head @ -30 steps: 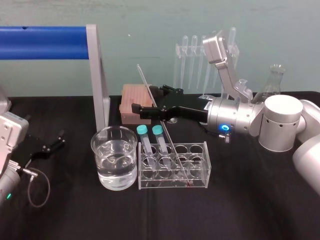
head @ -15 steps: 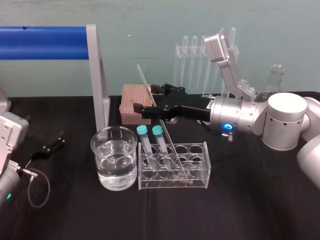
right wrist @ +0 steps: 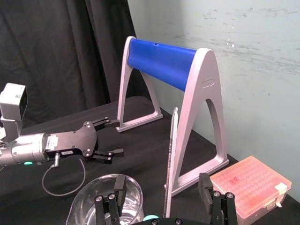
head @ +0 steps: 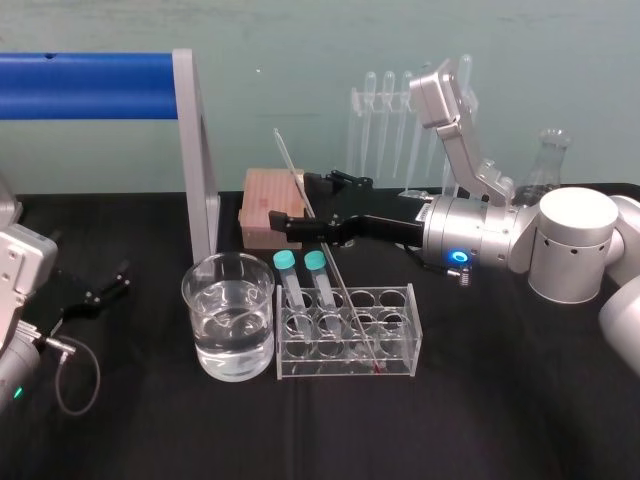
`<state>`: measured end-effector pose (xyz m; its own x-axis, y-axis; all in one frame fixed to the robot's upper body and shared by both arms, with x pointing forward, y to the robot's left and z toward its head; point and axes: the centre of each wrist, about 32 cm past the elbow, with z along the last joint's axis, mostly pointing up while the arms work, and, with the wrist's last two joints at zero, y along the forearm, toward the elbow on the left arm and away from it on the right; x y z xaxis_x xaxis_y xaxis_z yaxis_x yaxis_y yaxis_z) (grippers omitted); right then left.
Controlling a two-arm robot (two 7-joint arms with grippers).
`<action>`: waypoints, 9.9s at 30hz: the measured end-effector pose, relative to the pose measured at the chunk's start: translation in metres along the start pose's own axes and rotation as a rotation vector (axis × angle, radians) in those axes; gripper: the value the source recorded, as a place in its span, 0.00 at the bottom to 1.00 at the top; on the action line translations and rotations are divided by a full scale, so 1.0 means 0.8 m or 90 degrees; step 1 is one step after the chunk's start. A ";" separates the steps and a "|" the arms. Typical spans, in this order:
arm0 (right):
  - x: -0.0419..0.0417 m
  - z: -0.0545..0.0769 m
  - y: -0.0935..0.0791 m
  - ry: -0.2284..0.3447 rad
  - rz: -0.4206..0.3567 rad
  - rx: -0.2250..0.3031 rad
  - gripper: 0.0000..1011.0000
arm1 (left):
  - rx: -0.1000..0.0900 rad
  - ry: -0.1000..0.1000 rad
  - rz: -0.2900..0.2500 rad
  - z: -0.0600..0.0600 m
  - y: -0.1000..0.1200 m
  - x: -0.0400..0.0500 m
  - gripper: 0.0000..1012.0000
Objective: Hold the thermometer with one hand and immerse one end into the beaker, then reinsert it into the test tube rack.
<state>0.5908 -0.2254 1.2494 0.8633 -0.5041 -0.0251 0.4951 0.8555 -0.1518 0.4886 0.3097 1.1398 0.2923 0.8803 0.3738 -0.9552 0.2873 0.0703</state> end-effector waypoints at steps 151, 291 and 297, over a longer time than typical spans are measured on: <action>0.000 -0.063 0.116 0.013 0.209 0.280 0.05 | 0.000 0.000 0.000 0.000 0.000 0.000 1.00; -0.013 -0.066 0.110 0.011 0.204 0.260 0.05 | 0.000 0.000 0.000 0.000 0.000 0.000 1.00; -0.013 -0.066 0.110 0.010 0.204 0.260 0.05 | 0.000 0.000 0.000 0.000 0.000 0.000 1.00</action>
<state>0.6202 -0.1512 1.1843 0.9780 -0.2076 -0.0223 0.2061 0.9423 0.2637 0.4886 0.3097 1.1398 0.2922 0.8803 0.3737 -0.9553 0.2873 0.0703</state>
